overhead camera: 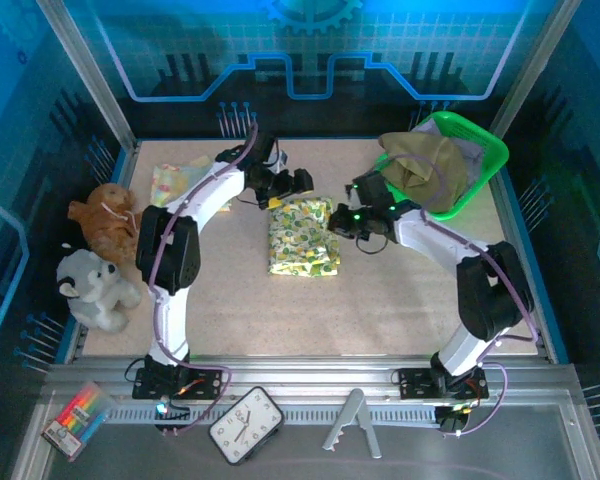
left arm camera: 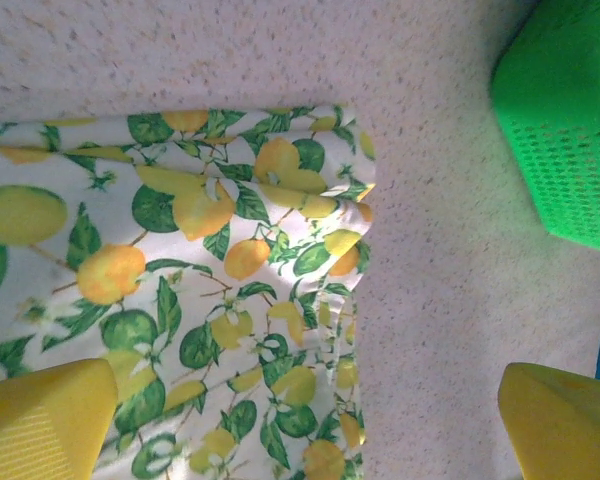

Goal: Fold and stack the skirts

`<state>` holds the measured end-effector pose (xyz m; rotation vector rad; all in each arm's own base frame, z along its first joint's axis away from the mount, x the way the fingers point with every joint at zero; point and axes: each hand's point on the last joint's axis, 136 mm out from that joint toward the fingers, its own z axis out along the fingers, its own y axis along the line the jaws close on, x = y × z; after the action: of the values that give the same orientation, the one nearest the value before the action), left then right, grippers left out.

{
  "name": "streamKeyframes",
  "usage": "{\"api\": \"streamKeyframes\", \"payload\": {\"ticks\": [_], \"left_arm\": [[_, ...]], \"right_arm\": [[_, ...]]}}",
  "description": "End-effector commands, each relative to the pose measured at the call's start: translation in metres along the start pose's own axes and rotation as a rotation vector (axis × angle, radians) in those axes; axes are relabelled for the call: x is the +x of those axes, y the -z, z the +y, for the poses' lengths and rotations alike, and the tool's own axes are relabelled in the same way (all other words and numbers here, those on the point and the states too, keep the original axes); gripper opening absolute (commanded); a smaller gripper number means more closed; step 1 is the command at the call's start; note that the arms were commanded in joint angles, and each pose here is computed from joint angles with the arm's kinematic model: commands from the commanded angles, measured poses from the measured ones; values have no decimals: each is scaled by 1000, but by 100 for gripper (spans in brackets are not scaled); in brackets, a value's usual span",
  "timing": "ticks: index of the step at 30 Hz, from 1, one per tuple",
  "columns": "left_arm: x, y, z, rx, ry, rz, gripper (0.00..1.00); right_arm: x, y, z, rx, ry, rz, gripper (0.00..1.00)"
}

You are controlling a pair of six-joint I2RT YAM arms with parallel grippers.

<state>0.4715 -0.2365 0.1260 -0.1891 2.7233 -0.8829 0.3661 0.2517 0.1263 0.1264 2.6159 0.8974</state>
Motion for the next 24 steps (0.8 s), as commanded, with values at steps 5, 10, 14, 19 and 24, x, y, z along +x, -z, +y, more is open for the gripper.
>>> {"api": "streamKeyframes", "payload": {"ticks": [5, 10, 14, 19, 24], "left_arm": [[-3, -42, -17, 135, -23, 110, 99], [-7, -75, 30, 51, 126, 150, 99], [-1, -89, 54, 42, 203, 159, 99], [29, -91, 72, 25, 295, 160, 99], [78, -69, 72, 119, 409, 123, 99]], "right_arm": [[35, -51, 25, -82, 18, 187, 5], [65, -81, -24, 43, -85, 284, 4], [78, -93, -72, 163, -161, 307, 1], [69, -83, -101, 238, -159, 288, 1], [25, -56, -121, 296, 15, 291, 4]]}}
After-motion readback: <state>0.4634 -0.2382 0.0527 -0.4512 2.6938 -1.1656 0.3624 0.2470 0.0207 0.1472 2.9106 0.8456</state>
